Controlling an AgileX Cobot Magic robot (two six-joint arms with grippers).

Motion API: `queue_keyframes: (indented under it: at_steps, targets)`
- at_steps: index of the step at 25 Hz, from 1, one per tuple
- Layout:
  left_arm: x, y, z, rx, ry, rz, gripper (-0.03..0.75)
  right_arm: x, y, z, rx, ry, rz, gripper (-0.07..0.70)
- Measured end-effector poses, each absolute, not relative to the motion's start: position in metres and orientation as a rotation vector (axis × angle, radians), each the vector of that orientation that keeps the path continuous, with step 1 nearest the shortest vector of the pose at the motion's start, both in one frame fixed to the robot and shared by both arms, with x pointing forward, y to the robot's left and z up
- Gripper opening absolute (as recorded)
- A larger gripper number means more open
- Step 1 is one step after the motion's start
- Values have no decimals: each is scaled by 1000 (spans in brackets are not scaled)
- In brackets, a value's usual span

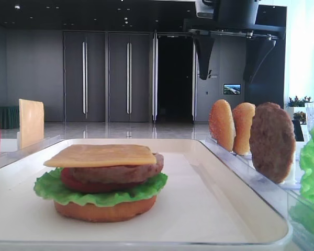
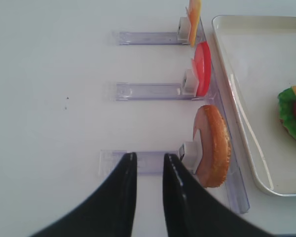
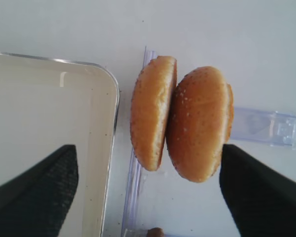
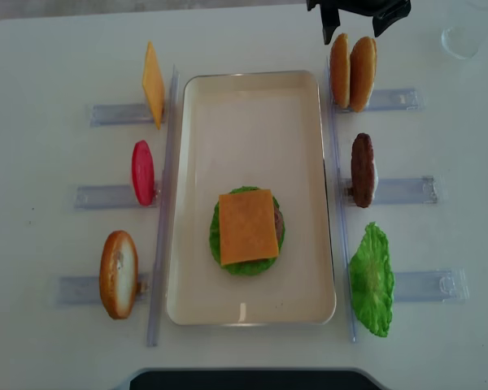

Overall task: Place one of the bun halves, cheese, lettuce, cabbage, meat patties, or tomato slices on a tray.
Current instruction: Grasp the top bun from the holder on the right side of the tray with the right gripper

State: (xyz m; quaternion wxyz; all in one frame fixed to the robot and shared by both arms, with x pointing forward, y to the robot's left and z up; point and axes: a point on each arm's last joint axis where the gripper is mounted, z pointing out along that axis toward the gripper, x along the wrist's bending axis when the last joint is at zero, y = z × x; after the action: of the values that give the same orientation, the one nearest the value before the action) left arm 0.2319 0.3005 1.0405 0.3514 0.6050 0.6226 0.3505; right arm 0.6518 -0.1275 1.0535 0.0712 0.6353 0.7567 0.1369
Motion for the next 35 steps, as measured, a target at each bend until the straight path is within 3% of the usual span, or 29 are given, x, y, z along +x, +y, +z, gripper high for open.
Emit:
queue_keyframes:
  at_steps: [16,35]
  targets:
    - [232,300,1040,1566,1612,907,140,659,-112,1011,1975,2361,342,557]
    - [232,300,1040,1566,1612,907,140,660,-114,1010,1964,2342,316,552]
